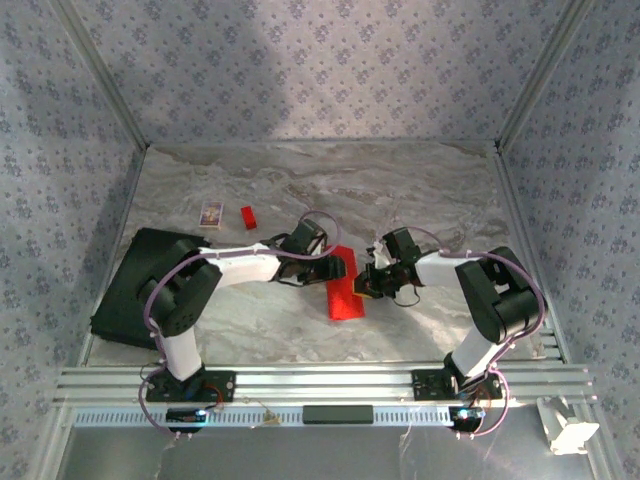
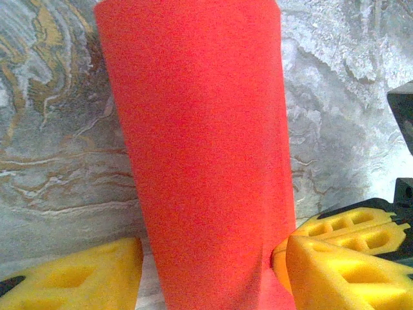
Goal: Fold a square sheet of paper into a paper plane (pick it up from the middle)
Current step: Hold the square sheet of paper at the center of the table.
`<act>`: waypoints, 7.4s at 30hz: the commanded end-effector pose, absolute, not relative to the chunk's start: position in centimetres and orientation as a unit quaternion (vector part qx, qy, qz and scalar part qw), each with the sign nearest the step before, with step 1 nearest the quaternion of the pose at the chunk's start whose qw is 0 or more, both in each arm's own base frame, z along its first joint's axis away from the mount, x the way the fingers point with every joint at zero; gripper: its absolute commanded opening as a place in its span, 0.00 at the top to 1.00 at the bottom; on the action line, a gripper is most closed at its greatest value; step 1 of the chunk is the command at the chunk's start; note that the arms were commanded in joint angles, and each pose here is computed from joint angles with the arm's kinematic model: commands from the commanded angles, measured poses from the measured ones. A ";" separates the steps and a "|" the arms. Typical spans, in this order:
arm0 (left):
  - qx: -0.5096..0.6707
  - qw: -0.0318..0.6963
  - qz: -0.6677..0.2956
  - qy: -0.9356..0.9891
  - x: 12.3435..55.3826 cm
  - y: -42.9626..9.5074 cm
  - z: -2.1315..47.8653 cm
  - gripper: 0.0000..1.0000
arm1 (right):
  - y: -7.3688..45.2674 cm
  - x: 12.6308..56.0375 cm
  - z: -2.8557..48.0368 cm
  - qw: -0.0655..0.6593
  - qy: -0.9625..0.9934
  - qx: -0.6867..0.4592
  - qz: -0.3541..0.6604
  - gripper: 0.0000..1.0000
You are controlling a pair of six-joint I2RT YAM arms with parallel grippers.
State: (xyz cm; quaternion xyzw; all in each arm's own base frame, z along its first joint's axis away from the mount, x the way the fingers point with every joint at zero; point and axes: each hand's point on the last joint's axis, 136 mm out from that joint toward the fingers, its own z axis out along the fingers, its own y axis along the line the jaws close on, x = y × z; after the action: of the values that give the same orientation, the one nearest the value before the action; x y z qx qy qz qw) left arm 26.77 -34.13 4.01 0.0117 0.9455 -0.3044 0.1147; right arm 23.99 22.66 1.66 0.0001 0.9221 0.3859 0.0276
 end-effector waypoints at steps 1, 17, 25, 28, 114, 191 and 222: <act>0.006 0.107 -0.311 0.944 26.4 -34.3 3.6 0.42 | 21.3 22.5 -0.3 0.000 0.933 0.047 0.358 0.93; 0.010 0.105 -0.289 0.952 26.3 -34.1 1.9 0.56 | 21.9 24.2 2.5 0.062 0.908 0.076 0.406 0.80; 0.010 0.112 -0.246 0.963 26.6 -32.8 1.2 0.57 | 16.2 25.8 5.6 0.177 0.916 0.141 0.332 0.67; 0.014 0.112 -0.239 0.964 26.6 -32.7 1.2 0.57 | 14.7 25.7 6.1 0.188 0.914 0.153 0.326 0.68; 0.058 0.096 -0.105 0.988 27.1 -31.2 -2.9 0.54 | 16.6 25.0 4.6 0.133 0.923 0.122 0.338 0.67; 0.072 0.085 -0.111 0.988 26.7 -32.9 -4.7 0.55 | 18.9 24.7 4.7 0.101 0.925 0.069 0.360 0.73; 0.072 0.084 -0.109 0.988 26.5 -32.7 -5.0 0.56 | 24.2 26.7 2.9 0.062 0.920 0.029 0.387 0.99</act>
State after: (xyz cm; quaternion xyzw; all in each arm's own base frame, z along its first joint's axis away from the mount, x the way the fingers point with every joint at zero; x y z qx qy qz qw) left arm 26.97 -33.78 1.19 0.0613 0.9819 -0.1488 0.1002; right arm 26.50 23.38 2.85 0.0396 0.9231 0.3759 0.0711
